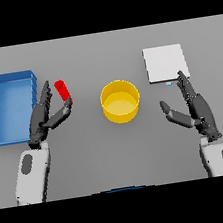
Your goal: Pick up the red beaker and tilt it to pour out 1 green nut into yellow bowl. Pick up the yellow bowl and place it on the metallic measuring scale.
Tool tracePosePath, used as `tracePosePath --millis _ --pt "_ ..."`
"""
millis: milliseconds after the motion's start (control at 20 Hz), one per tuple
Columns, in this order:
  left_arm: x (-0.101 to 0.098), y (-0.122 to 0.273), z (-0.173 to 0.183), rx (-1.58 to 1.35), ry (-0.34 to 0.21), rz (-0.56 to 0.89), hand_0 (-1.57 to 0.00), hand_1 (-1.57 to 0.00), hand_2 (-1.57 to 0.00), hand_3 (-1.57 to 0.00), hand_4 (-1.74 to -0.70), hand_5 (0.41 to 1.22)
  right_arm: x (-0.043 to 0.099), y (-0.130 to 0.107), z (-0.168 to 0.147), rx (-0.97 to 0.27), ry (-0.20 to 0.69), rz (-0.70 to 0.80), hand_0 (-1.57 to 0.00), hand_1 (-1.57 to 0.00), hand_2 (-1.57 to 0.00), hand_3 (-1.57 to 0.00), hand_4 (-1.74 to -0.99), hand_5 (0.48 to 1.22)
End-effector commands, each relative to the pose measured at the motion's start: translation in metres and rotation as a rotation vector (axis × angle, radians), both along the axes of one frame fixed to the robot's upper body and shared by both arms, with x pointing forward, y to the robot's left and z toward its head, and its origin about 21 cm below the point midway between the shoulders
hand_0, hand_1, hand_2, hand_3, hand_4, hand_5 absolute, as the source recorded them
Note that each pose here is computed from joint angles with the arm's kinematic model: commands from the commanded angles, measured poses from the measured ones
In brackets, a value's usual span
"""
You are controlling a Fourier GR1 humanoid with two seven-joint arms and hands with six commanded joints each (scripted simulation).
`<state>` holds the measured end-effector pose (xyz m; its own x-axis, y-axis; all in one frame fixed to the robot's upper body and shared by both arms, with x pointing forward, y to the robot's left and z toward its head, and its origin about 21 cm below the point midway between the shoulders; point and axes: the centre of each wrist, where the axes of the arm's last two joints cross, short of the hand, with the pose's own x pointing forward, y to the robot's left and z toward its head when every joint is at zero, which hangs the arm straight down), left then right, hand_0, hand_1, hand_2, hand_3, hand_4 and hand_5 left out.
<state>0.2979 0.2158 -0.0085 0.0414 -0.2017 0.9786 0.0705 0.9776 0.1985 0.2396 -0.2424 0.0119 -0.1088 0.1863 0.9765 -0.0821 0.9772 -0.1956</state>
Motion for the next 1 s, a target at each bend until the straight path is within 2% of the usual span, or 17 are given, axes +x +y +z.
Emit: tracePosePath --millis 0,50,200,350,450,500,600,700,800,900,950 --pt "0.004 -0.003 -0.002 0.001 -0.008 -0.008 0.0 0.0 0.0 0.0 -1.21 0.646 0.001 -0.002 -0.001 -0.001 0.019 -0.005 0.0 0.0 0.0 0.0 -1.293 0.618" --pt "0.014 -0.007 0.0 -0.001 -0.015 -0.012 0.0 0.0 0.0 0.0 -1.22 0.644 -0.002 -0.002 -0.002 -0.005 0.009 0.001 0.0 0.0 0.0 0.0 -1.295 0.622" --pt "0.028 -0.008 -0.005 -0.002 -0.03 -0.012 0.0 0.0 0.0 0.0 -1.23 0.635 0.001 -0.001 0.0 0.002 0.008 -0.004 0.0 0.0 0.0 0.0 -1.303 0.631" --pt "0.041 -0.013 -0.008 0.033 -0.013 -0.005 0.0 0.0 0.0 0.0 -1.22 0.635 0.001 -0.005 0.0 -0.018 0.016 -0.018 0.0 0.0 0.0 0.0 -1.299 0.634" --pt "0.049 -0.013 -0.006 0.054 -0.025 -0.002 0.0 0.0 0.0 0.0 -1.23 0.647 0.002 -0.004 -0.001 -0.025 0.017 -0.024 0.0 0.0 0.0 0.0 -1.3 0.638" --pt "0.051 -0.014 -0.007 0.054 -0.037 -0.012 0.0 0.0 0.0 0.0 -1.24 0.66 0.001 -0.002 -0.002 -0.012 0.019 -0.021 0.0 0.0 0.0 0.0 -1.299 0.639" --pt "0.056 -0.02 -0.011 0.038 -0.026 -0.018 0.0 0.0 0.0 0.0 -1.27 0.675 0.002 -0.005 0.001 -0.016 0.012 -0.022 0.0 0.0 0.0 0.0 -1.301 0.644" --pt "0.058 -0.026 -0.017 0.023 -0.048 -0.016 0.0 0.0 0.0 0.0 -1.31 0.697 0.007 -0.004 -0.002 -0.02 0.015 -0.02 0.0 0.0 0.0 0.0 -1.3 0.647" --pt "0.063 -0.028 -0.016 0.004 -0.049 0.007 0.0 -0.01 -0.05 -0.03 -1.35 0.726 0.002 -0.003 -0.002 -0.015 0.01 -0.021 0.0 0.0 0.0 0.0 -1.301 0.647" --pt "0.064 -0.027 -0.021 -0.017 -0.05 0.017 -0.34 -0.31 -0.32 -0.24 -1.39 0.765 0.005 -0.003 0.0 -0.015 0.021 -0.027 0.0 0.0 0.0 0.0 -1.294 0.645" --pt "0.067 -0.031 -0.019 -0.042 -0.052 0.024 -0.58 -0.56 -0.55 -0.42 -1.42 0.786 0.003 -0.003 -0.002 -0.014 0.011 -0.026 0.0 0.0 0.0 0.0 -1.292 0.645"
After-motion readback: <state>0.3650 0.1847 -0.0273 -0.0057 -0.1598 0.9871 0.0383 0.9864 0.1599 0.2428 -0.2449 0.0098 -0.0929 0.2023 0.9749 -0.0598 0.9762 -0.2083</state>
